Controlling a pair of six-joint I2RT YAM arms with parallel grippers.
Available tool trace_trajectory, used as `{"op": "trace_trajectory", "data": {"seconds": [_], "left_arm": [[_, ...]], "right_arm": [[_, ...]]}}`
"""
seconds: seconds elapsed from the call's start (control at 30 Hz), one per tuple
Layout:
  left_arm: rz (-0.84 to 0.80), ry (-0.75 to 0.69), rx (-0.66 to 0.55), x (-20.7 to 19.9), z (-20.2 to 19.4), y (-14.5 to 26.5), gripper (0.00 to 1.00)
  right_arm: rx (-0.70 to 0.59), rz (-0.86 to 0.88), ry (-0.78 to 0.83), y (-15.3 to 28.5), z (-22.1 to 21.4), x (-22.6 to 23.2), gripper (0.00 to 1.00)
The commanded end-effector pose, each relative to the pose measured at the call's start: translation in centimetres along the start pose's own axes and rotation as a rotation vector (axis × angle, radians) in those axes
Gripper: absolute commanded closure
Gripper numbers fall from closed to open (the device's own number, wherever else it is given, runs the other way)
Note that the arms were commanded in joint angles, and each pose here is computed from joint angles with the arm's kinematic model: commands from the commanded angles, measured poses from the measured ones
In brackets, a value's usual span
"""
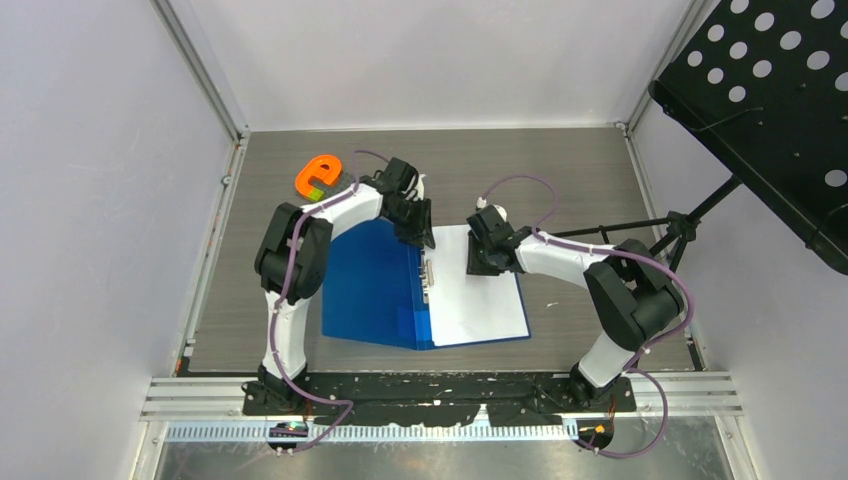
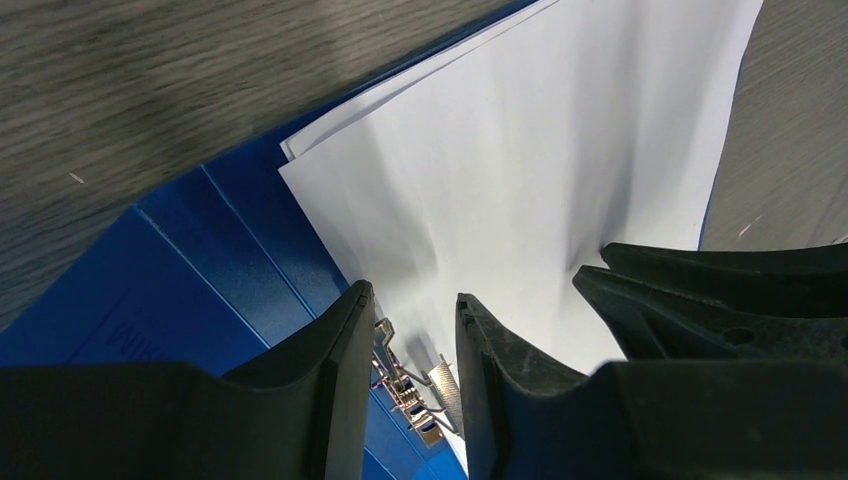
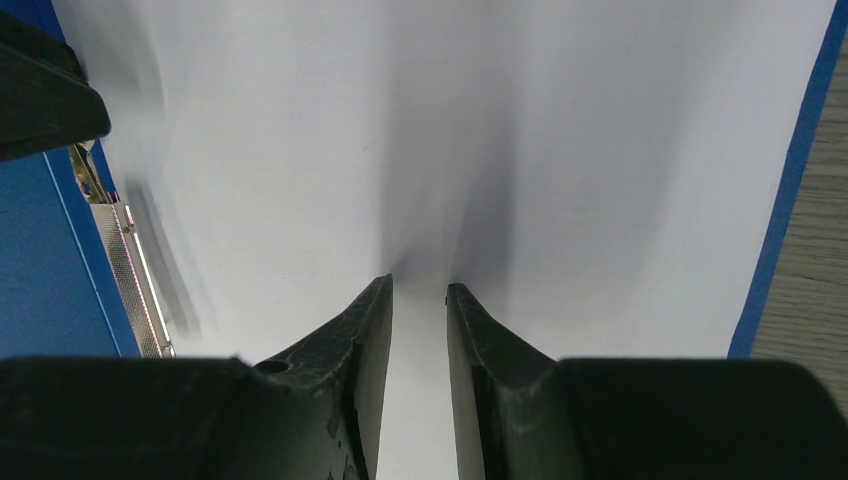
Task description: Put the files into the folder
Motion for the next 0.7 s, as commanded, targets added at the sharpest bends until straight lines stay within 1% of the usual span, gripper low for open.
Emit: {"op": "trace_trajectory", "data": {"seconds": [0.0,0.27,0.67], "left_arm": [[-0.021,-0.021,-0.01,0.2,0.2,0.1,0.65],[-0.014,-0.027,0.01,0.6,-0.2,-0.1,0.65],[-0.095,-0.055,0.026,-0.7,-0.8,1.1,0.66]], "right_arm": [[-0.015,0.021,-0.011,-0.3,0.2,0.8,0.68],[-0.015,0.02,-0.011,-0.3,0.3,0.8,0.68],[-0.013,0.015,-0.012,-0.5,0.4,0.8,0.68]]}}
Point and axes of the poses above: each gripper's point midway between its finger pads, its own y axis back along the fingers, its own x axis along the line the jaws close on, z = x × y, the point moved 6 cm from there along y, back along the fingers, and after that the axes turned 1 degree about -y, right-handed, at the moved point
